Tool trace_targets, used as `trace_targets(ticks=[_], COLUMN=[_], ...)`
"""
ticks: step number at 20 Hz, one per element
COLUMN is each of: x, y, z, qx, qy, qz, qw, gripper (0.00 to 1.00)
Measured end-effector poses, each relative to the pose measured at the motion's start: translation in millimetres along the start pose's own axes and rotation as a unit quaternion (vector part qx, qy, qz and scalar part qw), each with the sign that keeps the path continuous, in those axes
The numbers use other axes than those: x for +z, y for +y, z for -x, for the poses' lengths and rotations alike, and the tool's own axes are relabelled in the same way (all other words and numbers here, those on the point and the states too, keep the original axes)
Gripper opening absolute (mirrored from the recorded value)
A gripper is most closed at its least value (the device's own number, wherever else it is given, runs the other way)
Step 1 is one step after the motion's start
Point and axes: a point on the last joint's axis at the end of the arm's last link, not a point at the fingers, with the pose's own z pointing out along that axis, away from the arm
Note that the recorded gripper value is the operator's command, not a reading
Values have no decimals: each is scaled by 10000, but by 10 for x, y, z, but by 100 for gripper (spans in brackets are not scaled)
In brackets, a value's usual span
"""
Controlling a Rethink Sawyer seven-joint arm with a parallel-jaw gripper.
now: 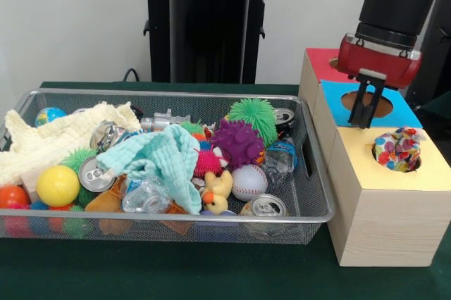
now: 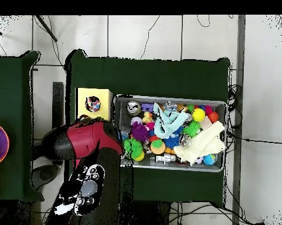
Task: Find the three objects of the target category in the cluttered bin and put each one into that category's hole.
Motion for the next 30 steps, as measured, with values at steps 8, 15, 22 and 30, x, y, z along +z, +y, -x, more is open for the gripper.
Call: trace_targets(ticks=[8, 15, 22, 30], x=[-106, -242, -398, -377], y=[7, 51, 130, 347], z=[92, 192, 283, 458], qx=[163, 401, 661, 1299], qy=[-247, -486, -647, -1136], qz=[32, 106, 146, 312], qw=[9996, 9980, 9956, 9845], gripper=[0, 0, 0, 0])
